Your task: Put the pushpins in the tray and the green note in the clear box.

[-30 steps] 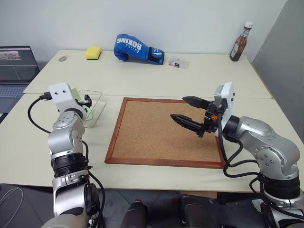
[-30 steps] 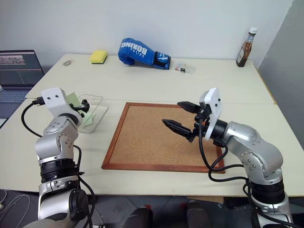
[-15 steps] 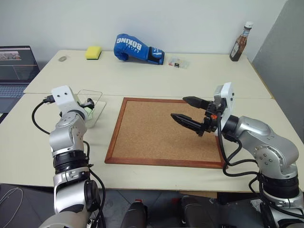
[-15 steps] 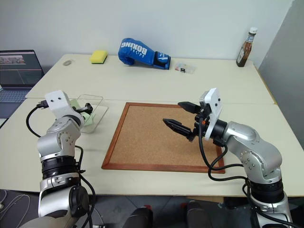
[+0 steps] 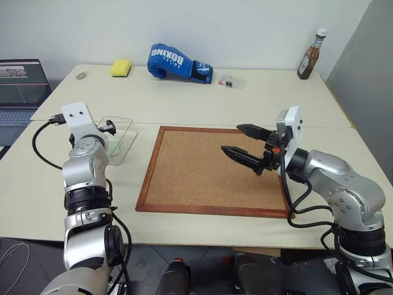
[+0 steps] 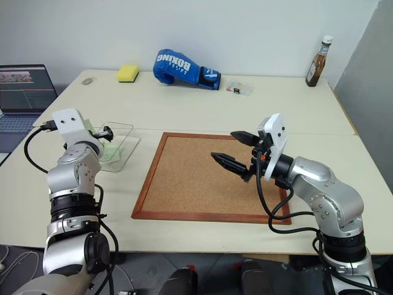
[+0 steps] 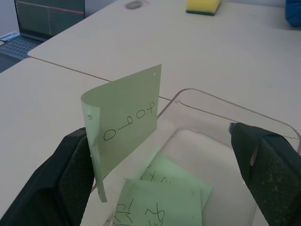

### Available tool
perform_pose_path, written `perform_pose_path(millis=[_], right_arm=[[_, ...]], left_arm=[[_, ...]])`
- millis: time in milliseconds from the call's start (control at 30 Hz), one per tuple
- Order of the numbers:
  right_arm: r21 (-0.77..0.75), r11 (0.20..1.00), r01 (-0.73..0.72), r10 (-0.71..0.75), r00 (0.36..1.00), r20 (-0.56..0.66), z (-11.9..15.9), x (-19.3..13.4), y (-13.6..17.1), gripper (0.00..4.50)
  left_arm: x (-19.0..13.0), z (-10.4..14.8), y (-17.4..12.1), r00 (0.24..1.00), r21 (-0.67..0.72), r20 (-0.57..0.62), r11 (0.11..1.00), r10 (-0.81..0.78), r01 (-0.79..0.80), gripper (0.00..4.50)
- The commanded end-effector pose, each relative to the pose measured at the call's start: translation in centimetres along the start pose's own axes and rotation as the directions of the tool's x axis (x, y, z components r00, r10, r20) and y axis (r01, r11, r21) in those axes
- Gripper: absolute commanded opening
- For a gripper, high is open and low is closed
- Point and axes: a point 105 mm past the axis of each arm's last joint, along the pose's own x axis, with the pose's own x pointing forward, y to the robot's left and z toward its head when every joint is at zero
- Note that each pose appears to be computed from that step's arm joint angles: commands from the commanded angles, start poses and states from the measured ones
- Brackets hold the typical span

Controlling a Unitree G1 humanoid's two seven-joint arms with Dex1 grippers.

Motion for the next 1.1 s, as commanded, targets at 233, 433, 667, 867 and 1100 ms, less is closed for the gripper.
perform_pose_path(millis=[233, 433, 667, 867, 1100], right_arm=[[-0.05, 0.999, -0.003, 0.005, 0.999, 0.053, 1.7, 0.0, 0.3, 4.5], [-0.047, 0.999, 0.0, 0.003, 0.999, 0.054, 1.7, 0.1, 0.3, 4.5], [-0.041, 0.999, 0.0, 0.002, 0.998, 0.057, 1.7, 0.2, 0.4, 4.5], [-0.041, 0.999, 0.005, -0.003, 0.998, 0.058, 1.7, 0.2, 0.3, 4.5], [-0.042, 0.999, 0.01, -0.008, 0.998, 0.058, 1.7, 0.1, 0.2, 4.5]], left_arm=[[0.5, 1.5, 1.0, 0.999, -0.002, 0.038, 1.0, 0.029, -0.029, 4.5], [0.7, 1.0, 1.2, 0.999, -0.016, 0.011, 0.999, 0.044, -0.043, 4.5], [0.7, 1.3, 2.7, 0.994, -0.006, 0.029, 0.994, 0.107, -0.107, 4.5], [0.6, 1.3, 1.6, 0.999, 0.009, 0.031, 0.999, 0.039, -0.039, 4.5], [-0.5, 3.3, -1.6, 0.982, 0.024, 0.142, 0.993, -0.121, 0.119, 4.5]])
